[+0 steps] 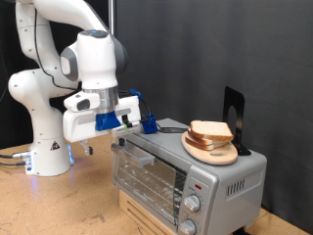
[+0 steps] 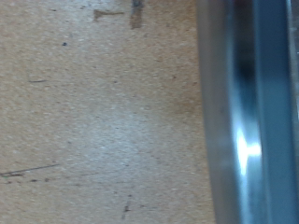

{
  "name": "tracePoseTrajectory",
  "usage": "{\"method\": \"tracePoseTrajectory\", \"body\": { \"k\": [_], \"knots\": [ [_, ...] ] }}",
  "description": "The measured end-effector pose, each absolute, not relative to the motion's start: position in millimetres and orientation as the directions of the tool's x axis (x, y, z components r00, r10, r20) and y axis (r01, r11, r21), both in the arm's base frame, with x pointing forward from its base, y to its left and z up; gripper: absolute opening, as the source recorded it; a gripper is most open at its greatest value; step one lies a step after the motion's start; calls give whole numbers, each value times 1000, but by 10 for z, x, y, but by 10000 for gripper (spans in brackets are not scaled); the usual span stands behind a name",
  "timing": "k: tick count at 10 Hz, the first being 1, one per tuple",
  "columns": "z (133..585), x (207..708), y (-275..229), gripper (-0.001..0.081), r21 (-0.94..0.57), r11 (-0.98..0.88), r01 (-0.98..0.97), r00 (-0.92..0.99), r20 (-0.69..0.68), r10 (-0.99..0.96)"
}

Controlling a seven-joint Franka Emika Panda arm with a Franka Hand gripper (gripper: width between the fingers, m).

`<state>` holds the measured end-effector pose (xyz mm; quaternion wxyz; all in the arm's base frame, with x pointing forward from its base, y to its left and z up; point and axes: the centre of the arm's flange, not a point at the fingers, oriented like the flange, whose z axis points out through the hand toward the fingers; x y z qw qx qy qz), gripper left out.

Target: Make a piece of toast with the oven

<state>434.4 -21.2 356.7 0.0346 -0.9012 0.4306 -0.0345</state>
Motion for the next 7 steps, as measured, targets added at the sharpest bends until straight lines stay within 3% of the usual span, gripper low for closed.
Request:
{"method": "tracePoseTrajectory", "body": {
  "k": [7],
  "knots": [
    [3318,4444,-432,682,-54,-551,-833,549,55,-834]
  ]
}}
